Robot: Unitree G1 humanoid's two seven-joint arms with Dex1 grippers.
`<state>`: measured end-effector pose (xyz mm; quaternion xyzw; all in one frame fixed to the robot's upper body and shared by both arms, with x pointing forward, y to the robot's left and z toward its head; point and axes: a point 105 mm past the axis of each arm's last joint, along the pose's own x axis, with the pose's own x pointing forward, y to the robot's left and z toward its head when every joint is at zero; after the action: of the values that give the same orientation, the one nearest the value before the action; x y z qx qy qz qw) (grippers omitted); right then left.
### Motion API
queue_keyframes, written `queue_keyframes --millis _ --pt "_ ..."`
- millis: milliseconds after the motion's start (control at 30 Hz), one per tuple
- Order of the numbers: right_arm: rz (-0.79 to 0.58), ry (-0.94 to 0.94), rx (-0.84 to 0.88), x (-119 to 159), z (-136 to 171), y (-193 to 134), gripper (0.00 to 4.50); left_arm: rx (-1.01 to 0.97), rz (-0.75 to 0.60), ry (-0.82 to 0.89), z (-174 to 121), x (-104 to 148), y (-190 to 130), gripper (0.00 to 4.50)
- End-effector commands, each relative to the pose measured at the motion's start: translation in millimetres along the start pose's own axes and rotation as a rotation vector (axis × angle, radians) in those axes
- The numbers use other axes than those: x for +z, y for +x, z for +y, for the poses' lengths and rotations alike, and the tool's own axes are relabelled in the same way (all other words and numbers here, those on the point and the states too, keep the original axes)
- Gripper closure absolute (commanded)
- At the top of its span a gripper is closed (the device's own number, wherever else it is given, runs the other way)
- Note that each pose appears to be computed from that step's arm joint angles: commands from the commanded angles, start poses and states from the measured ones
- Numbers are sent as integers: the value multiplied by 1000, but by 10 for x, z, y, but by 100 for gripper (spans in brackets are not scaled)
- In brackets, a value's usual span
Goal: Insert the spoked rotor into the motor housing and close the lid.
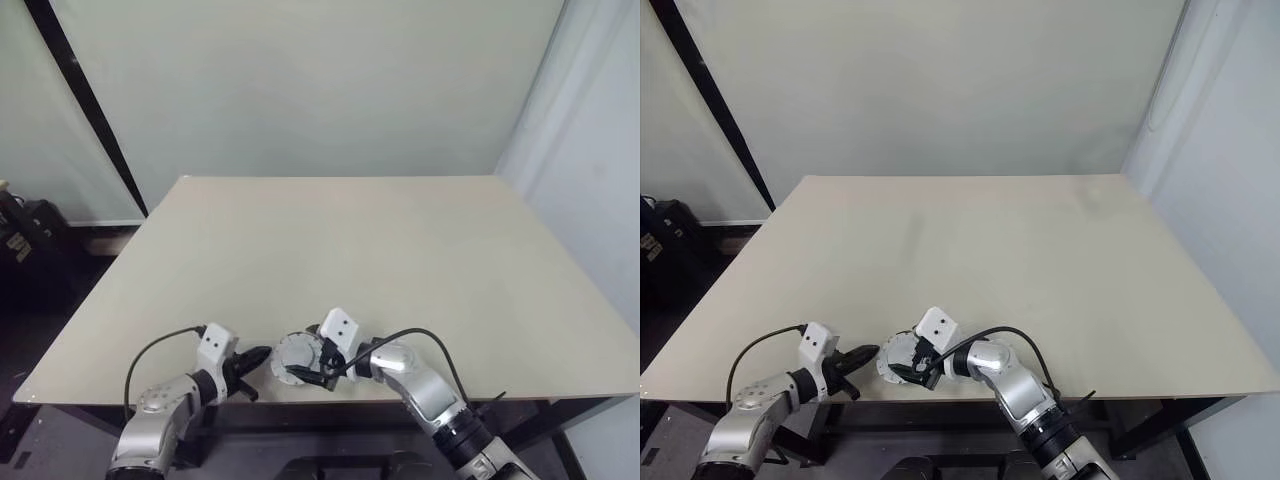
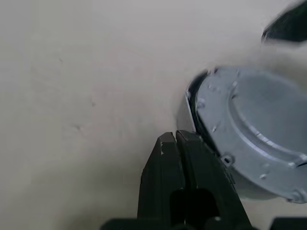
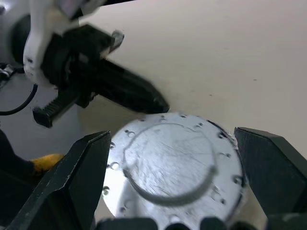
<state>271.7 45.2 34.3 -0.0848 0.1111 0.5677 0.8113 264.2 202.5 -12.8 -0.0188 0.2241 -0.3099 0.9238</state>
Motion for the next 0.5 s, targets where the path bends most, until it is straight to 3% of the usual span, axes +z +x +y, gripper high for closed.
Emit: queue_keyframes --millis 33,500 --pt "-75 -33 -39 245 -87 -82 3 -53 18 7 -77 15 69 450" --pt "0 -32 -40 112 -224 -355 3 -171 33 -9 -363 -29 329 450"
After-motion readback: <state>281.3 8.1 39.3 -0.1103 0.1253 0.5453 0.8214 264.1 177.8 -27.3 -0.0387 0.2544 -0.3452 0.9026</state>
